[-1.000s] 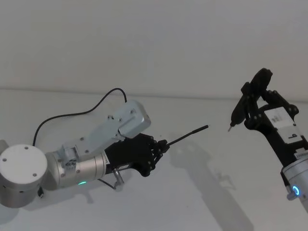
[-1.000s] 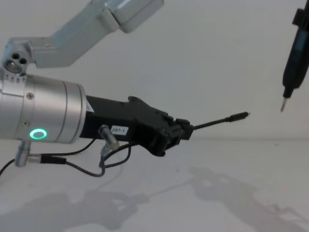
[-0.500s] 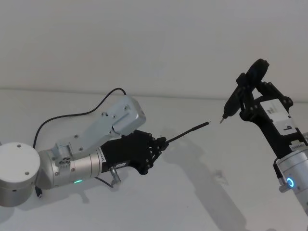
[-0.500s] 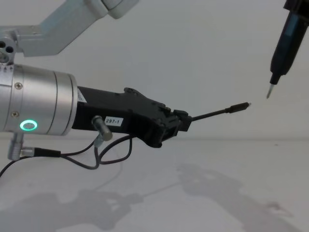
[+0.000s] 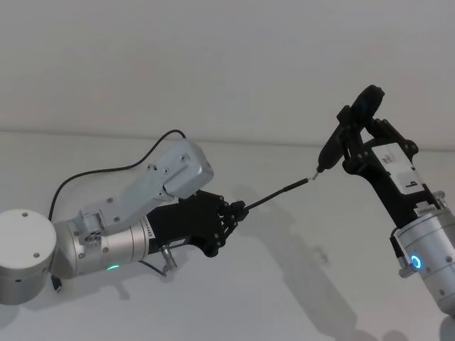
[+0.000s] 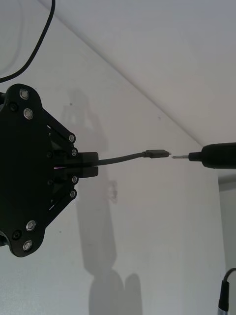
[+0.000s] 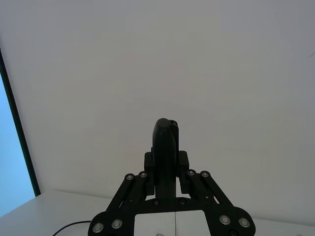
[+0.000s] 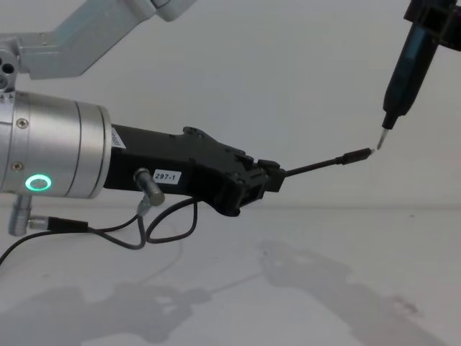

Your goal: Pick up the data cable with the one hand.

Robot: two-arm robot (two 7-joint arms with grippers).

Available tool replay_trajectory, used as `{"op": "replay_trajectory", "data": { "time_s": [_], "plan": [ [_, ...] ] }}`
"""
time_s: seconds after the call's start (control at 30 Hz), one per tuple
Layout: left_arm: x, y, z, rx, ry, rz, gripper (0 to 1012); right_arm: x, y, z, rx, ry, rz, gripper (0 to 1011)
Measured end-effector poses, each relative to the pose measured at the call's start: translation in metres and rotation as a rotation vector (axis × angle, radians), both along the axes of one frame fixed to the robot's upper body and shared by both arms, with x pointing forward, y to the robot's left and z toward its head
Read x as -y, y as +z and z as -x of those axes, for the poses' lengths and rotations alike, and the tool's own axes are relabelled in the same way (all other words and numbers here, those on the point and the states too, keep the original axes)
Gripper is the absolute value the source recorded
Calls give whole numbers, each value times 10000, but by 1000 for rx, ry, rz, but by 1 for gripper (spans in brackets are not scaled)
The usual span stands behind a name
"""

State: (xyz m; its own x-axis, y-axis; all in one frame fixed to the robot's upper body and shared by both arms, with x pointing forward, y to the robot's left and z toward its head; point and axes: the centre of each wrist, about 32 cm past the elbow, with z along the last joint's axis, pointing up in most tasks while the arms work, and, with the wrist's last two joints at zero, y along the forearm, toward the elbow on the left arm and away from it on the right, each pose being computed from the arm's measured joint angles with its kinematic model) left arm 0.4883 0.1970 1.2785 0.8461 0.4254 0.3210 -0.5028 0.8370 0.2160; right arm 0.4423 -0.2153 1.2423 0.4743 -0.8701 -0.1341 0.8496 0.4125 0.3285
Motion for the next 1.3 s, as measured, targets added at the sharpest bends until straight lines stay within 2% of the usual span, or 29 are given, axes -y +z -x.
{"op": "replay_trajectory", "data": {
  "time_s": [0.5, 1.3],
  "plan": [
    [-6, 4, 3, 1, -1, 2, 44, -27, -7, -63, -5, 12, -5, 268],
    [-8, 6, 3, 1, -1, 3, 43, -37, 1, -83, -4, 17, -2, 268]
  ]
}}
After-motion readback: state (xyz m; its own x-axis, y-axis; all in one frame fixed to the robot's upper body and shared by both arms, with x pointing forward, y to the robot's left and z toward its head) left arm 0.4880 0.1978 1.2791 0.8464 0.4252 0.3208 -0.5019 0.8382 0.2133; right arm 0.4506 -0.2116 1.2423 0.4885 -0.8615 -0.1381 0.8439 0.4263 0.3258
